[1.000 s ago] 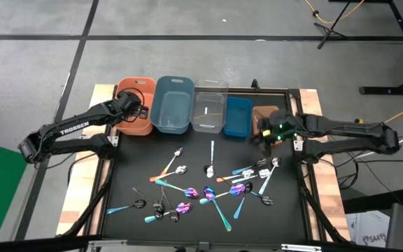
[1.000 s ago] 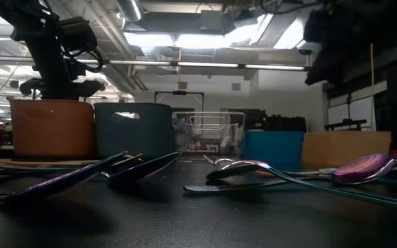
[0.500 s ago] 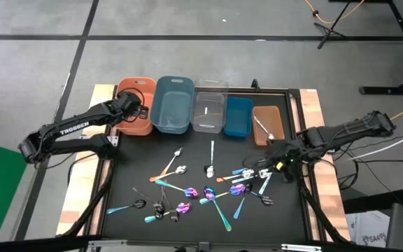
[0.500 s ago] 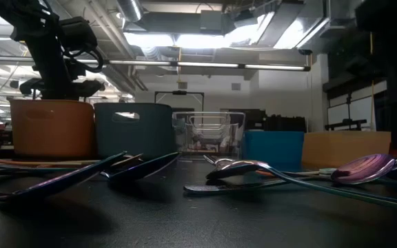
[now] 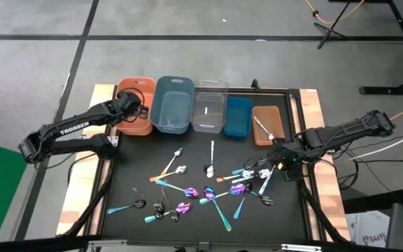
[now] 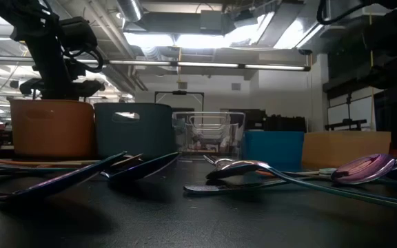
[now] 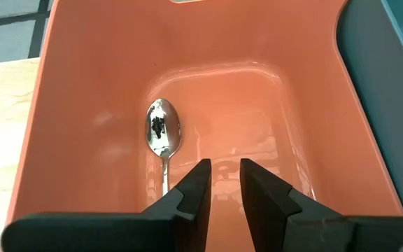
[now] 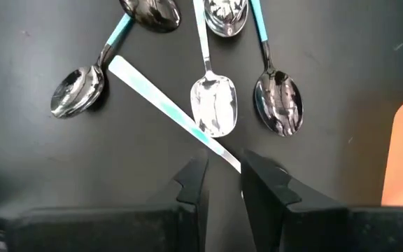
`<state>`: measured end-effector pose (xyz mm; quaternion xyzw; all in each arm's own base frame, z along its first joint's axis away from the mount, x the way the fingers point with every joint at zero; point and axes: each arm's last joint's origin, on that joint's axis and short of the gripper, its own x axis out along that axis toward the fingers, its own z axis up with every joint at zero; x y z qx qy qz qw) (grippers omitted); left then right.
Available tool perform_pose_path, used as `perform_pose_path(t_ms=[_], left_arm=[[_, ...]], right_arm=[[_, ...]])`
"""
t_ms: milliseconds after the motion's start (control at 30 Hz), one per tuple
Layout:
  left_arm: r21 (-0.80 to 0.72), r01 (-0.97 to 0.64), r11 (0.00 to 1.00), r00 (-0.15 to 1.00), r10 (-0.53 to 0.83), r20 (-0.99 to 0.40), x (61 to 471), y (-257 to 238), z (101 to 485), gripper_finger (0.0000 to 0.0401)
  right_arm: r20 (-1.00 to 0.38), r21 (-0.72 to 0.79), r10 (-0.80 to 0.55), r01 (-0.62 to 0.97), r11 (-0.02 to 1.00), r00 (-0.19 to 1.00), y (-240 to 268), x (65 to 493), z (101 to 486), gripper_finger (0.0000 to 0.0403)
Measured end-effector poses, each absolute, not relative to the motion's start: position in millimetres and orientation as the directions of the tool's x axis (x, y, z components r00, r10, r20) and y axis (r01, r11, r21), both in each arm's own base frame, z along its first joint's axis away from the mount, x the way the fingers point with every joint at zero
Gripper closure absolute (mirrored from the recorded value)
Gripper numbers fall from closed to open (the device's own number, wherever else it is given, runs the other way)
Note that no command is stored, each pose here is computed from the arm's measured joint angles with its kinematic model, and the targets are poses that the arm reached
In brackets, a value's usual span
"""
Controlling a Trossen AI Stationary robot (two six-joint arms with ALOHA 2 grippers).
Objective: Sort silverware by color (type)
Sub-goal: Put the white and blue spoon into the right orange bin
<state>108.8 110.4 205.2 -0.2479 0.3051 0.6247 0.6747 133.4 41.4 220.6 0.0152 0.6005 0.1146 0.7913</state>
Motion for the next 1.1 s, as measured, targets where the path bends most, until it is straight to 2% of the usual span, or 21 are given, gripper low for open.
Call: perform_pose_path(t_ms=[633,1100], left_arm=[[0.044,-0.994,0.099,0.036,0.69,-0.723,109,110,205,0.033],[0.045,-0.994,0.099,0.036,0.69,-0.723,109,110,205,0.033]], right_arm=[[-0.992,0.123,0.121,-0.123,0.985,-0.02,49,161,181,0.0329],[-0.99,0.09,0.077,-0.112,0.99,-0.114,51,168,165,0.0329]])
